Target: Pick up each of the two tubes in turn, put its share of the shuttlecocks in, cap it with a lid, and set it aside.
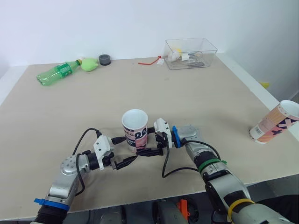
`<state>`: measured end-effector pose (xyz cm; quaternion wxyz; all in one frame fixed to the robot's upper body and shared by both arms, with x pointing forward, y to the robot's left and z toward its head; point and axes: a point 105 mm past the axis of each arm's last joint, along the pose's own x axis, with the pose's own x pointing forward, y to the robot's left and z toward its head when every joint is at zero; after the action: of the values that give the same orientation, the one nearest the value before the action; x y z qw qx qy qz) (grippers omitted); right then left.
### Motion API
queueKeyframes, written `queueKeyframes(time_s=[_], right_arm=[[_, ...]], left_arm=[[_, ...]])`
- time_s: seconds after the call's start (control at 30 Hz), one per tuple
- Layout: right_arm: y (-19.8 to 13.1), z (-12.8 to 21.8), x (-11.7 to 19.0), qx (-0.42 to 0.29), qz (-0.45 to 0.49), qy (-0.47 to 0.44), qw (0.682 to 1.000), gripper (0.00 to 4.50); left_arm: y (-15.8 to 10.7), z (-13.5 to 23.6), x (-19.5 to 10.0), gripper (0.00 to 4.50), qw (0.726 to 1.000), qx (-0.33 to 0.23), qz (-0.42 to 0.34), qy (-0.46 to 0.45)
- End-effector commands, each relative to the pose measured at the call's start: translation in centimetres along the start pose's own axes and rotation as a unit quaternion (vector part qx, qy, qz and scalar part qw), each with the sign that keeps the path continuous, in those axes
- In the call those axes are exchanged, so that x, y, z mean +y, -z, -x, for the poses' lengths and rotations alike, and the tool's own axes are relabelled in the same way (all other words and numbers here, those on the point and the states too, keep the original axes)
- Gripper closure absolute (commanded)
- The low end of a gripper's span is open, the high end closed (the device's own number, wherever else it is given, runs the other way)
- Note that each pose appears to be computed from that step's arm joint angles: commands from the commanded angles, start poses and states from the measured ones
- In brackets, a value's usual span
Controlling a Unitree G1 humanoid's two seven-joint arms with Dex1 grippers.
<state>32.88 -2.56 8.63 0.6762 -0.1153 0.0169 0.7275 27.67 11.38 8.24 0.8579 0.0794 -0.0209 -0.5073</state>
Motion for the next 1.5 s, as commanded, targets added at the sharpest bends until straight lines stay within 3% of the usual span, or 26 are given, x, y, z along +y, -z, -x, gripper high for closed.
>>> queueKeyframes(time_s=[0.03,0.13,0.3,0.57,1.03,1.23,1.5], right_arm=[[-1.1,-0.2,-0.5,-0.015,0.018,0.006,1.000,0.00],[-1.1,-0.2,-0.5,-0.015,0.017,0.008,1.000,0.00],[-1.0,0.1,-0.7,-0.016,0.018,0.021,0.999,1.39],[-0.4,2.0,-0.8,-0.005,0.012,0.041,0.999,1.39],[-0.5,6.5,-2.7,-0.007,0.000,0.146,0.989,1.39],[-0.4,13.6,-4.8,-0.026,-0.032,0.363,0.931,1.39],[1.8,21.5,-3.8,0.002,-0.048,0.569,0.821,1.39]], left_arm=[[-0.6,0.4,0.5,0.09,1.000,-0.017,-0.006,-0.011],[-0.7,0.4,0.6,0.09,1.000,-0.017,-0.011,-0.008],[-2.1,0.4,1.4,0.00,0.999,-0.047,-0.011,-0.021],[-7.1,2.5,2.4,0.00,0.994,-0.093,-0.035,-0.045],[-6.8,3.5,1.1,0.00,0.998,-0.039,-0.043,0.031],[-7.4,3.0,-0.5,0.00,0.994,-0.037,-0.052,0.091],[-8.9,2.1,-0.7,0.00,0.991,-0.068,-0.050,0.102]])
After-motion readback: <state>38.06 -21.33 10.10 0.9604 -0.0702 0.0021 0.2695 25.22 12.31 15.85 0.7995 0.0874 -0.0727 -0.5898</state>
